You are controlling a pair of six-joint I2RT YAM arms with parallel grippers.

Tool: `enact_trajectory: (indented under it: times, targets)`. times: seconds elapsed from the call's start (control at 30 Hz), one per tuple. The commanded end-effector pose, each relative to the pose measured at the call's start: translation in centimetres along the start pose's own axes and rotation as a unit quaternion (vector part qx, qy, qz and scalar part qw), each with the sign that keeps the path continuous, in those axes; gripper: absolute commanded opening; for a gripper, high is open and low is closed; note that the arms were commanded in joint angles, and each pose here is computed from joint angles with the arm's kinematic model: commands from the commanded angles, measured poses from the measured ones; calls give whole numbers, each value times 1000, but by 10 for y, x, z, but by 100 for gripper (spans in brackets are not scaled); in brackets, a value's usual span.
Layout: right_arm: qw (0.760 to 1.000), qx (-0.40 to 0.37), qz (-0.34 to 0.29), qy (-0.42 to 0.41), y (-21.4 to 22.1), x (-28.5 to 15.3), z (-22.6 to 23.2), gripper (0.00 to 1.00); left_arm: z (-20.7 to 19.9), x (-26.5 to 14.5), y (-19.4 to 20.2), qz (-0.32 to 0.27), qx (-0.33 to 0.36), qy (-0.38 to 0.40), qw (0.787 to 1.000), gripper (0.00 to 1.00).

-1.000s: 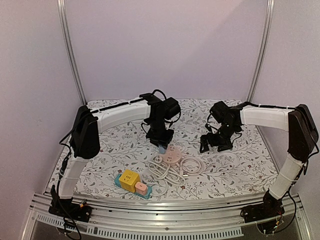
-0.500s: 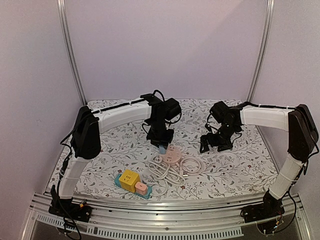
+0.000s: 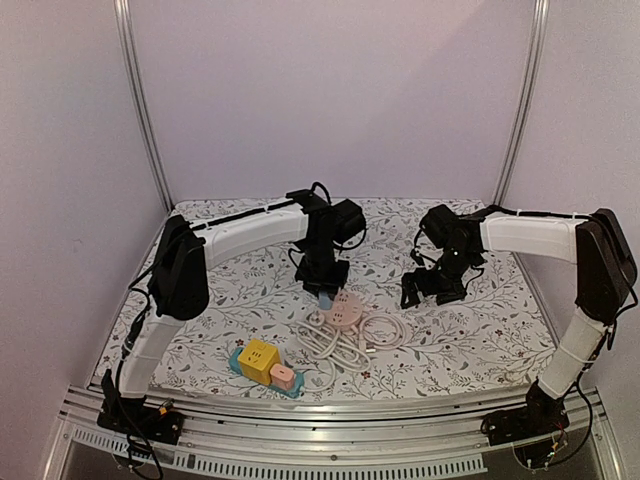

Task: Insert the plug

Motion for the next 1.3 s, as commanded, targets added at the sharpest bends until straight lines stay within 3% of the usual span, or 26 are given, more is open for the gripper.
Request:
enact_trajectory:
  times: [0.0,0.8,1.27]
  targets:
    - [1000,-6,-2,12,1,2,-6,99,2,21,7,32,4,-27,999,0]
    - [1000,-9,-5,0,-1,2,-6,99,1,62,32,84,36,-35,995,0]
    - [1000,-10,4,-7,-1,6,-5,99,-2,81,40,99,-7,-36,994,0]
Point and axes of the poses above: each gripper's point midway between its finger pads, its own x axis out along the fingers, its own z axis along the line the jaws close on, y = z × x, the point moved 7 cm from there along -x, back along the fingers, and after that the axes turned 14 degrees about x, right-handed, at the moved point
